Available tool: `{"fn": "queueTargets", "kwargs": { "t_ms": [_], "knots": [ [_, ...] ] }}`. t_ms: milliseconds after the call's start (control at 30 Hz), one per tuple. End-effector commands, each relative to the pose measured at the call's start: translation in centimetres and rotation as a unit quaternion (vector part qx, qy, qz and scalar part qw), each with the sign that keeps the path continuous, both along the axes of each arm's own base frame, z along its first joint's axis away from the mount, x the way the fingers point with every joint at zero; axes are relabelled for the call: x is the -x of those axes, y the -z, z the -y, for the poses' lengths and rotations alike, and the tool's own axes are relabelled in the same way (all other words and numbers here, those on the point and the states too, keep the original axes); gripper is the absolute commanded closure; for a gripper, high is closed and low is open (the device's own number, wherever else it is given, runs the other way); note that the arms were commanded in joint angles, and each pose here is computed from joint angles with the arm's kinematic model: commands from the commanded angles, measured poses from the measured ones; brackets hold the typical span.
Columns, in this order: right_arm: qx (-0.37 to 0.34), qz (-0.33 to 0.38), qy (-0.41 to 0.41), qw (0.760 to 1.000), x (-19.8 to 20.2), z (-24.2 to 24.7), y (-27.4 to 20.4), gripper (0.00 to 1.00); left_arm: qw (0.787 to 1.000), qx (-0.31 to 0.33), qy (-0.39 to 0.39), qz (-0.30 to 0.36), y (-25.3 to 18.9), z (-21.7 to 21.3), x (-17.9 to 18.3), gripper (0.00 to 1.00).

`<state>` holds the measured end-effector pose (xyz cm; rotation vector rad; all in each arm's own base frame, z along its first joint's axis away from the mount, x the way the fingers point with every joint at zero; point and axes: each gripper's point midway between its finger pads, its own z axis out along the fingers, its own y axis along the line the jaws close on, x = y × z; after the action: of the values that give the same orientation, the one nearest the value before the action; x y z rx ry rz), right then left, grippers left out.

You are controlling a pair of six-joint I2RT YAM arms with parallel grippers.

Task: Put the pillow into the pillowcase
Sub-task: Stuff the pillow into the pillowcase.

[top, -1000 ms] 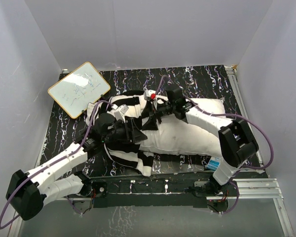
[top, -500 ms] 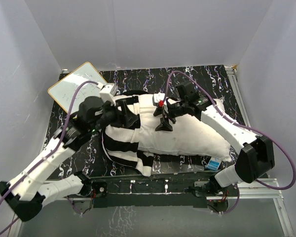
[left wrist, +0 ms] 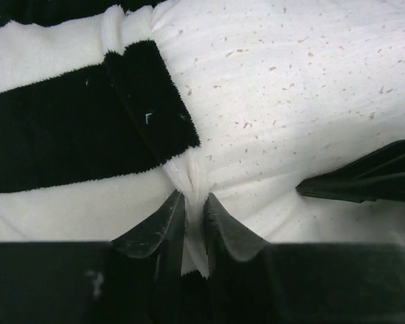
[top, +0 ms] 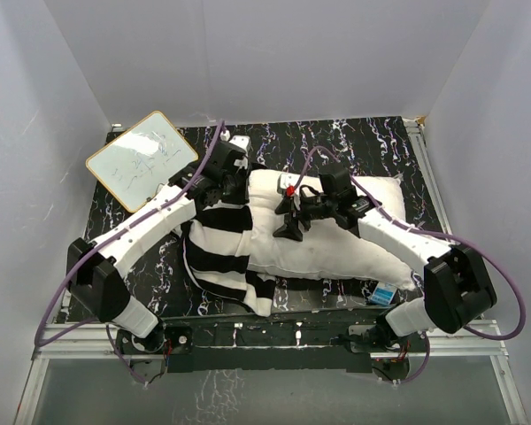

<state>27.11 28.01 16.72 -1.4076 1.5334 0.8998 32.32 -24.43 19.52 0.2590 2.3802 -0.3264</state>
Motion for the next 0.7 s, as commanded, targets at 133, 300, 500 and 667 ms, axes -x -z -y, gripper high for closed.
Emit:
{"fn": "queueTargets", "kwargs": {
  "t_ms": [133,300,500,667],
  "knots": [
    [-0.008,0.000,0.062,0.998,-2.0,-1.1,0.9,0.84,0.985,0.137,0.103,-0.023,-3.9,4.4,2.3,1.00],
    [-0.051,0.014,0.138,0.989,-6.9,-2.6,-1.7,0.92,0.931,0.305,0.199,-0.014,-10.8,9.1,5.1,1.00],
    [-0.094,-0.081,0.009,0.992,-2.5,-4.6,0.2,0.92,0.891,0.405,0.205,-0.013,-11.6,9.6,7.1,1.00],
    [-0.069,-0.046,-0.105,0.991,1.2,-1.0,0.8,0.68,0.913,0.382,0.134,-0.058,-1.9,6.7,8.2,1.00]
  ]
}}
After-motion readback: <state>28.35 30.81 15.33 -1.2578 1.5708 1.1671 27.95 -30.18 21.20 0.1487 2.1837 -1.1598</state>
